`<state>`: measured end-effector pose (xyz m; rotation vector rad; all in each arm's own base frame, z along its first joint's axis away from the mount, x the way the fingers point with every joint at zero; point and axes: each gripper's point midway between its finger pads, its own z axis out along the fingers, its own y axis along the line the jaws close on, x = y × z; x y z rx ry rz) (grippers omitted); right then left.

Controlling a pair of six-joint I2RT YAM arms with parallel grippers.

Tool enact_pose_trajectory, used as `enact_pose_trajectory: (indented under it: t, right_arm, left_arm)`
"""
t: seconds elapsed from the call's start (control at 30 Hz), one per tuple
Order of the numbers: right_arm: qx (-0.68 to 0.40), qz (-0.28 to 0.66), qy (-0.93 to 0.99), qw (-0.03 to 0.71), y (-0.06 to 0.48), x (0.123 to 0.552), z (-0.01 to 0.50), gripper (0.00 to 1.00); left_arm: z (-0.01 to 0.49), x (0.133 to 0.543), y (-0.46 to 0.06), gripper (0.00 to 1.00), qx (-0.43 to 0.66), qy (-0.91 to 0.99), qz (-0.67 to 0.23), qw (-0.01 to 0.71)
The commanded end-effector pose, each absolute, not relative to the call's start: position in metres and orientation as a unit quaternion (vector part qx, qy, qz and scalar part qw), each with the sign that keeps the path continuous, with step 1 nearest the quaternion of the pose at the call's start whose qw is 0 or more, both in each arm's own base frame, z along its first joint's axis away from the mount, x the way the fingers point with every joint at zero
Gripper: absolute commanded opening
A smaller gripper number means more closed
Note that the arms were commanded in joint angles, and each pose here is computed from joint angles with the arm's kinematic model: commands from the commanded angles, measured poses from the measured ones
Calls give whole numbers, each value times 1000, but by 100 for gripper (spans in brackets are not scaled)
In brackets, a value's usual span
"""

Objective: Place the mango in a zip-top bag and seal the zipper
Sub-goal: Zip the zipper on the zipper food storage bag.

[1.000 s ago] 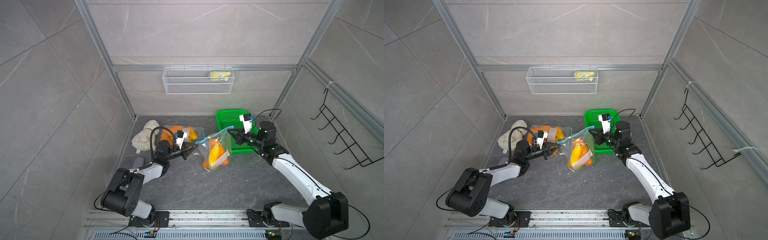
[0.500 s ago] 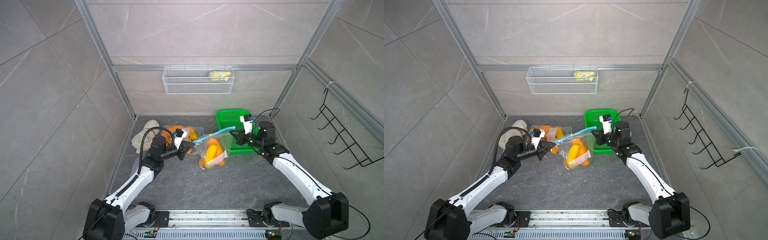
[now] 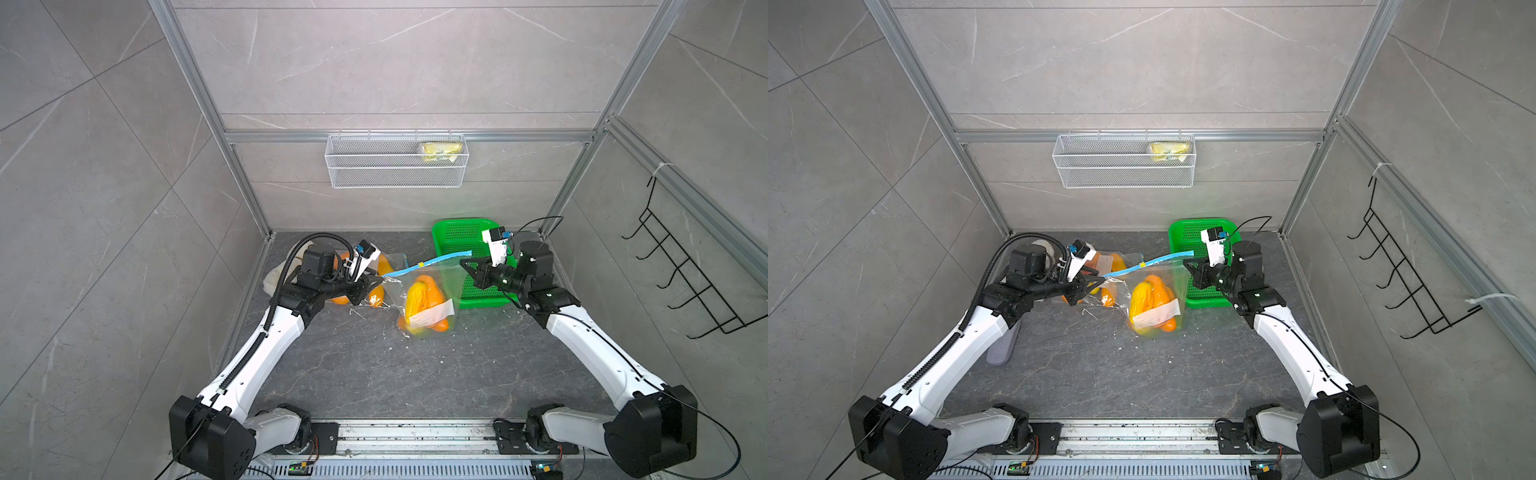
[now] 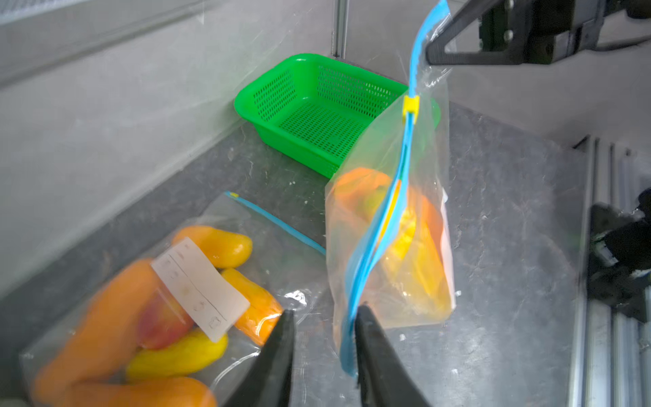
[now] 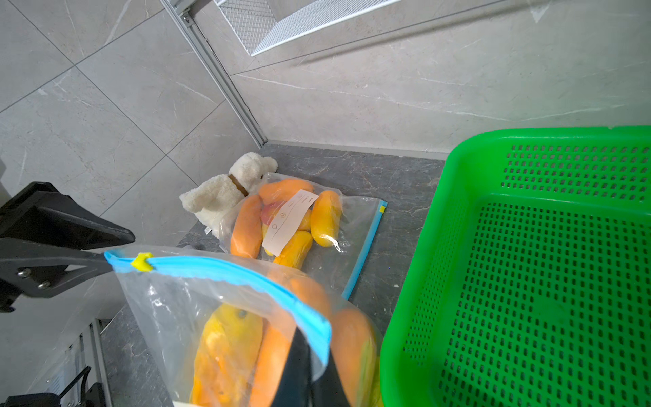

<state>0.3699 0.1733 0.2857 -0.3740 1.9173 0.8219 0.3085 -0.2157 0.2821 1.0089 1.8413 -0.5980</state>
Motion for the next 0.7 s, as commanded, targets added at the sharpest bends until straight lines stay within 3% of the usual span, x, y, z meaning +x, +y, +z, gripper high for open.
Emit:
enact_pose_trajectory:
  t: [0.0,0.13,0.23,0.4,0.67]
  right_arm:
    - [-169,369,759,509,182,373,309,0]
    - [-175,384,752,506,187,372,311,0]
    - [-173,386,754,502,187,372,308,0]
    - [-170,385,757,500,186,373,304,0]
    - [-174,389,754,499,187,370,306,0]
  left_arm:
    - [319,300,-221,55,430,708,-258,498]
    - [356,298,-238,79,437,661,-314,524]
    - [366,301,-260,88,452,644,-373,492]
    - [346,305,-303,87,501,639,-372,451]
    - [319,335,-328,58,501,668,-341,432]
